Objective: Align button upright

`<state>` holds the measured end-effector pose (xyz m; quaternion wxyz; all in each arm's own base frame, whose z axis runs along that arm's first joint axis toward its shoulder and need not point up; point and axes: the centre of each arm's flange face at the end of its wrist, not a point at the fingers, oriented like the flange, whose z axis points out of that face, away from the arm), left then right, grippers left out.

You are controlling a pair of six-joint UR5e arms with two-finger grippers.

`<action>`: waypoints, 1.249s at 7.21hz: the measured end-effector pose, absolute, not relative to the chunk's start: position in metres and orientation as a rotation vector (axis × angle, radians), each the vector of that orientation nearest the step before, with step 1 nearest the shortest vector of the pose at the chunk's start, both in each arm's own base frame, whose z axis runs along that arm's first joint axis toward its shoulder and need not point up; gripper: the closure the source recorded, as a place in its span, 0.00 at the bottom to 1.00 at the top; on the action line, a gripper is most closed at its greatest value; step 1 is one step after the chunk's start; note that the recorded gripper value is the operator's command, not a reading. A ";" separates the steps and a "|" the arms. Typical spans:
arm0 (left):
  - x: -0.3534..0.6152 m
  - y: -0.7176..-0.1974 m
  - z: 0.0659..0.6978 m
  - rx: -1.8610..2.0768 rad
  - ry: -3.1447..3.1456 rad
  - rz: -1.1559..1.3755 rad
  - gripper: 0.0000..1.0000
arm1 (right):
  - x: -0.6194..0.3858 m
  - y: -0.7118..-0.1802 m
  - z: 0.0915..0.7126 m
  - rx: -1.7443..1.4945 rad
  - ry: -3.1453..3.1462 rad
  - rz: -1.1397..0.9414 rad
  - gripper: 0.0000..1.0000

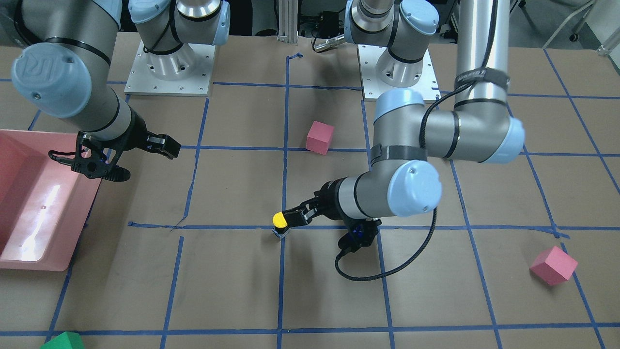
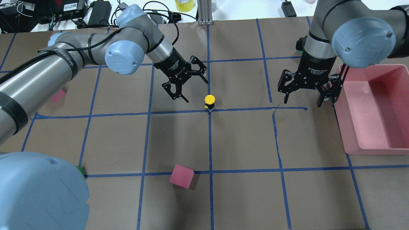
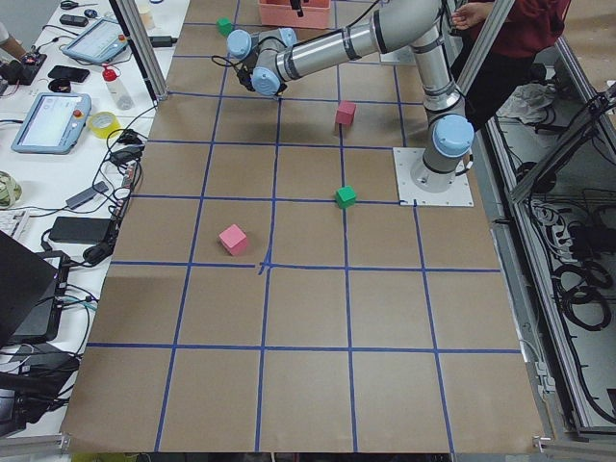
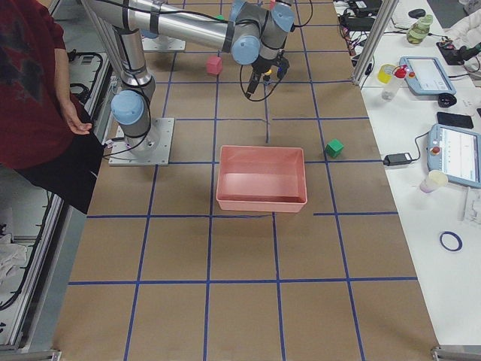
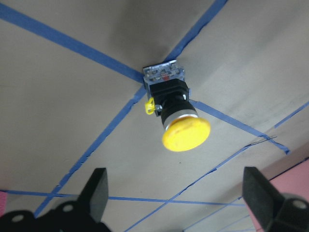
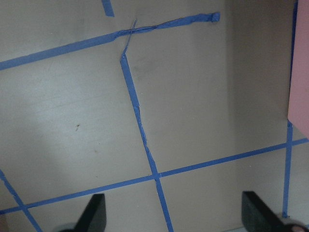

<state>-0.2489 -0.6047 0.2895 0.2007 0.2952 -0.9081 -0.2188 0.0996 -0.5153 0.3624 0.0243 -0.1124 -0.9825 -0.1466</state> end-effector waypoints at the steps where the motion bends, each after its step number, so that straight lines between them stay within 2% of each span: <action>1: -0.242 -0.597 0.326 0.807 -2.585 -0.572 0.00 | 0.099 -0.516 0.363 -0.342 -3.039 -0.450 0.00; 3: -0.224 -0.562 0.395 0.640 -2.782 -0.385 0.00 | 0.097 -0.517 0.365 -0.324 -3.042 -0.442 0.00; 5: -0.196 -0.530 0.445 0.268 -2.992 -0.160 0.00 | 0.095 -0.517 0.364 -0.327 -3.041 -0.443 0.00; 9: -0.142 -0.511 0.511 -0.088 -3.092 0.151 0.00 | 0.094 -0.518 0.362 -0.328 -3.039 -0.434 0.00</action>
